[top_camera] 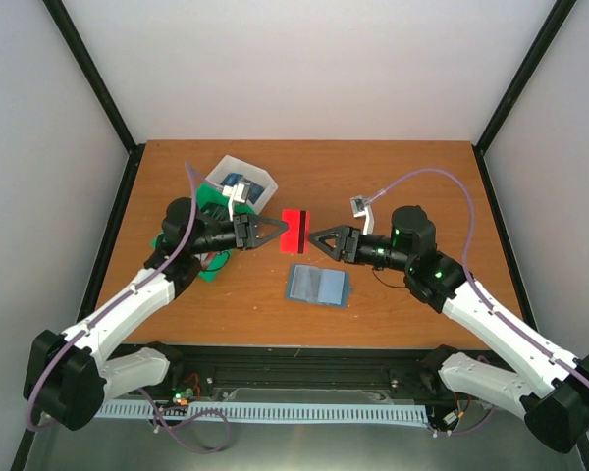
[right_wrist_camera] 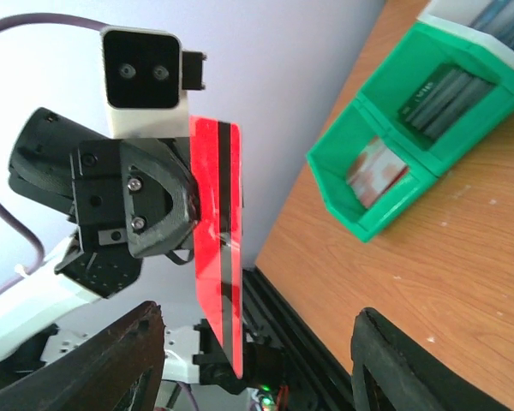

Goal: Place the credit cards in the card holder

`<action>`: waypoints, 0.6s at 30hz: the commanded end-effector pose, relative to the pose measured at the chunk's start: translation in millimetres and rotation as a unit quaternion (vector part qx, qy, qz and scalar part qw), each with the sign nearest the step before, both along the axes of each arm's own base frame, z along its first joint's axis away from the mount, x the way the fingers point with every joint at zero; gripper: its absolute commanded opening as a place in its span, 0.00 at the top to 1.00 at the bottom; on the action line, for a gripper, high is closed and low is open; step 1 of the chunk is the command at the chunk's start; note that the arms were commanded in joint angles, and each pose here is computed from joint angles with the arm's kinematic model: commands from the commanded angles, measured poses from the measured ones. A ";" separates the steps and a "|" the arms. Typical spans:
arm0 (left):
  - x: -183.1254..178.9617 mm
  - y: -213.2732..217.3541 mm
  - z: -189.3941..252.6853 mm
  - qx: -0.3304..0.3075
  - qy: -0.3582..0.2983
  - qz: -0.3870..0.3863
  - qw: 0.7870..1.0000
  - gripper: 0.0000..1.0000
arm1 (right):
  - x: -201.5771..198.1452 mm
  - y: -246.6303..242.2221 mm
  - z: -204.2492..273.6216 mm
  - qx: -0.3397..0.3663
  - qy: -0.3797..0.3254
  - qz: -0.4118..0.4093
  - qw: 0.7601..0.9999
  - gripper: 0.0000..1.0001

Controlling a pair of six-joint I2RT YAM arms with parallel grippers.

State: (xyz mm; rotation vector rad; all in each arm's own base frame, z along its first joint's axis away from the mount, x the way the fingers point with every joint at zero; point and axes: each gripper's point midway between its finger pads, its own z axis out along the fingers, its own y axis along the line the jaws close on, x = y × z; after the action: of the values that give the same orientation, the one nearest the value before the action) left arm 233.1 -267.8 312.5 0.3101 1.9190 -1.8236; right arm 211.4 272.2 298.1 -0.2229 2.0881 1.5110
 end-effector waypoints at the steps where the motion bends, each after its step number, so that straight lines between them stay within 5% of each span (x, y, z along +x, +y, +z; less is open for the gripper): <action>1: -13.2 -0.1 31.1 -0.036 -0.025 -0.010 0.999 0.99 | -5.6 12.6 32.5 0.061 -0.031 0.033 0.997 0.41; 12: -21.2 -2.1 26.0 -0.040 0.002 -0.013 0.999 1.00 | -7.4 30.2 27.1 0.078 -0.011 0.042 0.996 0.65; 18: -21.1 -0.5 12.3 -0.024 0.015 0.000 1.000 0.92 | -1.2 25.4 10.7 0.066 0.007 0.008 0.998 0.97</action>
State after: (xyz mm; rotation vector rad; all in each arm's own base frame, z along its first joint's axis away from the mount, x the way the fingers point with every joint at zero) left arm 216.0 -269.6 322.9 0.2742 1.9018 -1.8988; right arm 205.4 302.4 314.9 -0.2454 1.9987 1.6917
